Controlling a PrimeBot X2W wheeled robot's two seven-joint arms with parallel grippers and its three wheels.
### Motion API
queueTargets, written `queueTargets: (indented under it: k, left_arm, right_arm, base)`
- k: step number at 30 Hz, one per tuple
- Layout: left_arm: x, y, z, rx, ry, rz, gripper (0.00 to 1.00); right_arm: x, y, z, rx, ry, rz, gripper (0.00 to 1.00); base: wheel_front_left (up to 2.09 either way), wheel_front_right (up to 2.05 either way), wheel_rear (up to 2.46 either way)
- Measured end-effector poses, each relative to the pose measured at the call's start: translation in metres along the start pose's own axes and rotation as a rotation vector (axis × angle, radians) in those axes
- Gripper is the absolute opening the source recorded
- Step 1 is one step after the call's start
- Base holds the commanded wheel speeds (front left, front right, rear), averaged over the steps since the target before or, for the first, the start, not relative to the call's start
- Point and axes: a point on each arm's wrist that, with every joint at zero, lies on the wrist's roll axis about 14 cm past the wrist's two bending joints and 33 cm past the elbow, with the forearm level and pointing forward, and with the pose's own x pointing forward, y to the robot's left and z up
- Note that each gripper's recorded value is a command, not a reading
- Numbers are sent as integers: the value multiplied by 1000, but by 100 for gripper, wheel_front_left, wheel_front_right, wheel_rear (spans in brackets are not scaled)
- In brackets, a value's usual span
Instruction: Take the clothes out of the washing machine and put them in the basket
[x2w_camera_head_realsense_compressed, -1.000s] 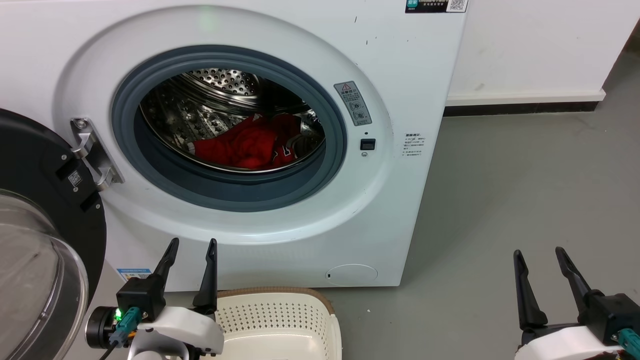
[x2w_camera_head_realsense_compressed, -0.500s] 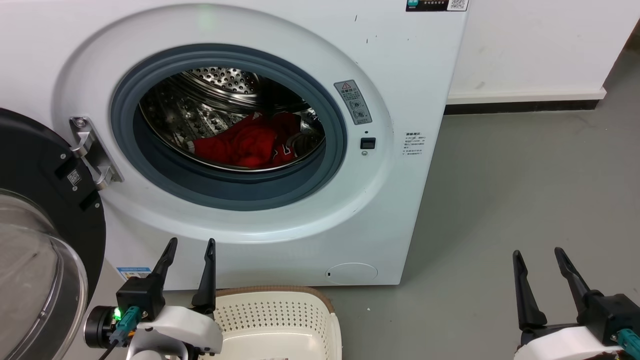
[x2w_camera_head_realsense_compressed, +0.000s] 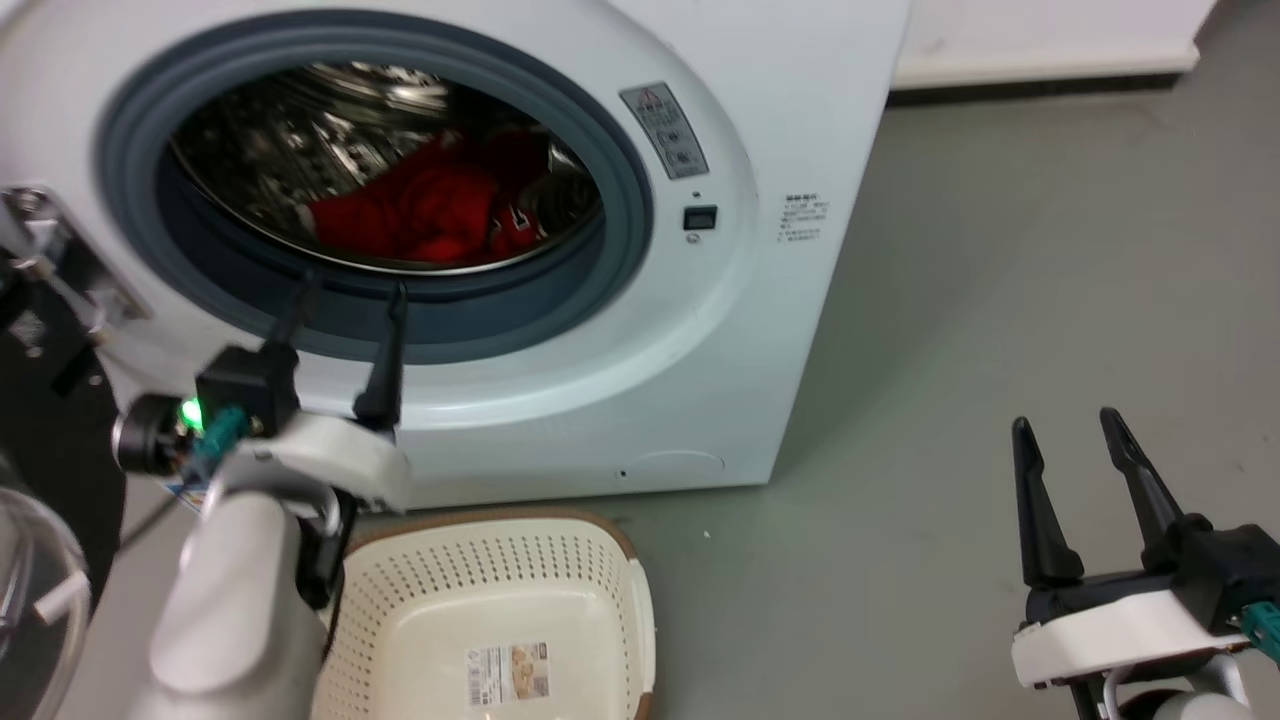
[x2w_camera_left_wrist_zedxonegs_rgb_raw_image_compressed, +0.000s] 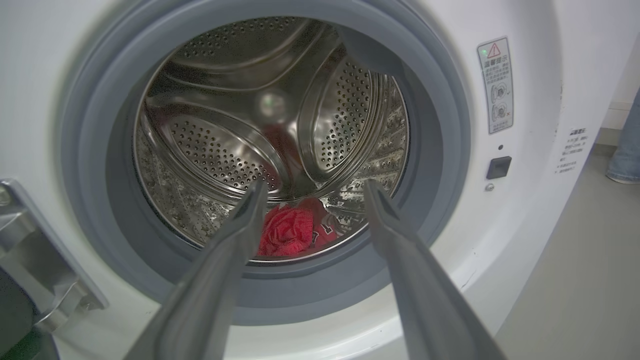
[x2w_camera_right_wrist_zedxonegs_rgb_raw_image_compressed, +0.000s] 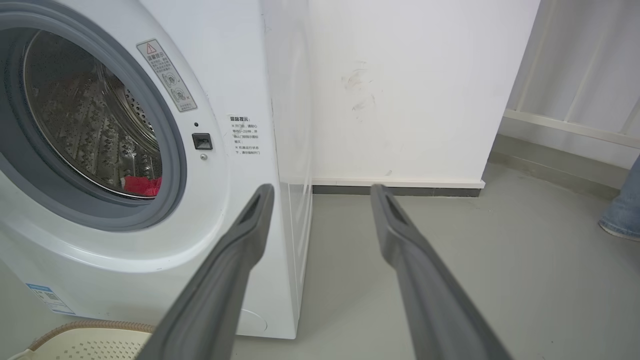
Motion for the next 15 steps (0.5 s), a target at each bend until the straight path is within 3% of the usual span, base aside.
queueTargets:
  k: [7,15]
  left_arm:
    - [66,9,-22,44,60,-48,100]
    - [131,19,-82,99,242,-86,100]
  right_arm:
    - [16,-11,-12,22,8,-33,100]
    - [28,-26,-41,37,56,-77,100]
  base:
    - [0,0,0]
    - [0,0,0]
